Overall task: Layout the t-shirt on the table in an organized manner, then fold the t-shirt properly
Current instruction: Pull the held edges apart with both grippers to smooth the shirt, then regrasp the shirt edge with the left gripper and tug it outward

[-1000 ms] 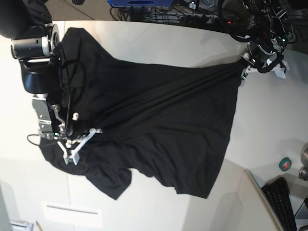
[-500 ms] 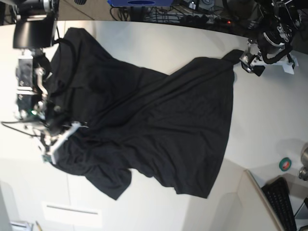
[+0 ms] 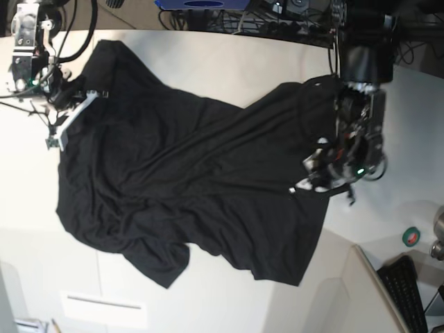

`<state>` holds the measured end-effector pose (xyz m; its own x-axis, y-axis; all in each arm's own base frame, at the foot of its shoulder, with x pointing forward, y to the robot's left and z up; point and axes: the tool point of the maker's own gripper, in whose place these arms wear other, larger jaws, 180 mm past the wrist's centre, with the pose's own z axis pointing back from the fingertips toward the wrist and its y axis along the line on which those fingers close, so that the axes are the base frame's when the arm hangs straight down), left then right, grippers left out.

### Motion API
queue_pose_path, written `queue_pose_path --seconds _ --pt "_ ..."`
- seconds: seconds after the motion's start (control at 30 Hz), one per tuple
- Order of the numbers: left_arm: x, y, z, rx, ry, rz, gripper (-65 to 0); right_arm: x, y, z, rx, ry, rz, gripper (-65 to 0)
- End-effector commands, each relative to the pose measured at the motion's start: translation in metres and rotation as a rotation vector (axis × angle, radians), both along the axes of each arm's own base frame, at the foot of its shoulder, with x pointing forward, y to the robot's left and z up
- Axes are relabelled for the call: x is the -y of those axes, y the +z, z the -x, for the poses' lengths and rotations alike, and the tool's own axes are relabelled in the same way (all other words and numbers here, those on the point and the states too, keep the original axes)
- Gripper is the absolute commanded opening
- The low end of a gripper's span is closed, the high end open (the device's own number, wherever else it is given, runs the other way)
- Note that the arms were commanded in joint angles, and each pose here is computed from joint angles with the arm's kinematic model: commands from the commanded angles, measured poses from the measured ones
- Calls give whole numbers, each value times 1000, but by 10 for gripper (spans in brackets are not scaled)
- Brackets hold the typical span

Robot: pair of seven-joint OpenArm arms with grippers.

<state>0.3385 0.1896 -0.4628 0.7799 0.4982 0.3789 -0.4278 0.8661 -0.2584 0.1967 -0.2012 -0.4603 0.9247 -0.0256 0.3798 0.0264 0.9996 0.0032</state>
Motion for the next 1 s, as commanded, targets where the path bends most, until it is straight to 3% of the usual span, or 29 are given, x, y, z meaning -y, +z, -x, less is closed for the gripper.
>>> queue_pose_path --seconds 0.0,0.2,0.37,0.57,0.77,0.83,0.97 --pt "-6 6 -18 36 -15 -42 -650 6 -2 0 2 -8 11 -650" --pt "-5 -32 -31 -35 -92 -178 -650 11 -44 29 -102 -44 -11 -650" --pt "-23 -44 -36 -40 -106 -277 -650 37 -59 61 -158 -149 -1 -650" --pt "-48 -25 -60 -13 -64 -312 -650 67 -49 96 -178 -214 50 -650" --pt "-50 -3 -85 38 -59 -319 -650 78 -28 111 -183 -226 90 -650" --pt "-47 4 -93 55 -58 -316 -650 83 -22 111 -180 -240 97 -650" --pt "-35 20 -110 100 -68 -301 -650 87 0 85 -83 -229 120 -650"
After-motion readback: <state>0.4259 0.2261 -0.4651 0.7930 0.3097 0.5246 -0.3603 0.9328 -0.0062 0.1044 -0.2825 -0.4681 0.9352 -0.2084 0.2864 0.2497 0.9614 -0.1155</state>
